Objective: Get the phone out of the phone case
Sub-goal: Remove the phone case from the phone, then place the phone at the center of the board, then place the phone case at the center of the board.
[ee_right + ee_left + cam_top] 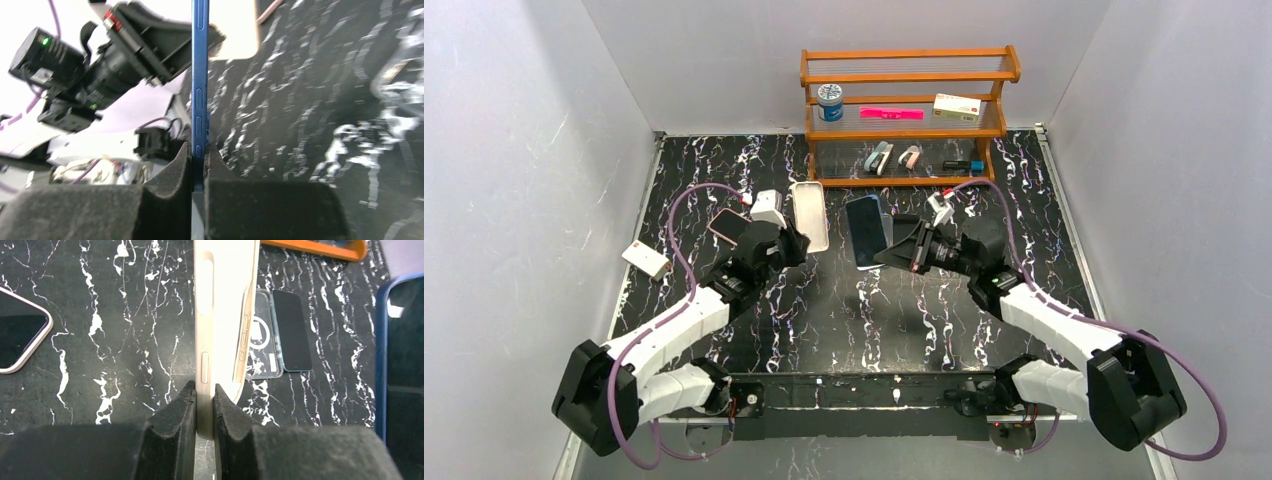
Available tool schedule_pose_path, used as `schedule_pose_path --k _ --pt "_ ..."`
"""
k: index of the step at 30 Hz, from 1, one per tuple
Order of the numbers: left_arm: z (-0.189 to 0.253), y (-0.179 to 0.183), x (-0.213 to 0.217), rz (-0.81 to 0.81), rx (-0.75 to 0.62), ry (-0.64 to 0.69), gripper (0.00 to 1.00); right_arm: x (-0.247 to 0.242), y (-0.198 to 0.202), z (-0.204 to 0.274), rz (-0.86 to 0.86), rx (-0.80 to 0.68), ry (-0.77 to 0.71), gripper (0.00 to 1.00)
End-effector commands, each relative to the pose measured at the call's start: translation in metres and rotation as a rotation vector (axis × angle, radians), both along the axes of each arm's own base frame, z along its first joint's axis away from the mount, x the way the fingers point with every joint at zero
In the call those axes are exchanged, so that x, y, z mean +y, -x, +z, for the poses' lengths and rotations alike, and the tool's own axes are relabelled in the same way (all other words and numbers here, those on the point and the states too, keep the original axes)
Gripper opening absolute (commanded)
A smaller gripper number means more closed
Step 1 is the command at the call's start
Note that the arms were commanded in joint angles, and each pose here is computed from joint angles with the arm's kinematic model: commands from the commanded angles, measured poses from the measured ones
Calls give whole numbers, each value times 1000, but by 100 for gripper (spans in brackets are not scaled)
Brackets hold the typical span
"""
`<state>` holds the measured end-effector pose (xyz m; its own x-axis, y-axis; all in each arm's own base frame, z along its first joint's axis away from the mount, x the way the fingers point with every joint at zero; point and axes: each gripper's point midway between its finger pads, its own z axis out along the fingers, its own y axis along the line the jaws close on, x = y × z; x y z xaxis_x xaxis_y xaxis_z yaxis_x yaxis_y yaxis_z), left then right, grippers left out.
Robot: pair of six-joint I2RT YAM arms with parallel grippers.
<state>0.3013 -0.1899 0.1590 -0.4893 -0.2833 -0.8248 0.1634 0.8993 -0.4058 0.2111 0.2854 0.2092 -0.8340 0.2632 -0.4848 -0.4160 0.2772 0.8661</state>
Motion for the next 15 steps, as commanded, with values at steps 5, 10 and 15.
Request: schedule_pose_path --k 5,10,15 --pt "-9 -20 -6 -49 89 59 0 -81 -73 0 -274 -110 197 1" --pt "-28 -30 -25 -110 177 120 0 -130 -102 -28 -359 -45 252 1" --pt "-50 -41 -45 -173 260 136 0 -160 -121 -63 -397 31 297 1"
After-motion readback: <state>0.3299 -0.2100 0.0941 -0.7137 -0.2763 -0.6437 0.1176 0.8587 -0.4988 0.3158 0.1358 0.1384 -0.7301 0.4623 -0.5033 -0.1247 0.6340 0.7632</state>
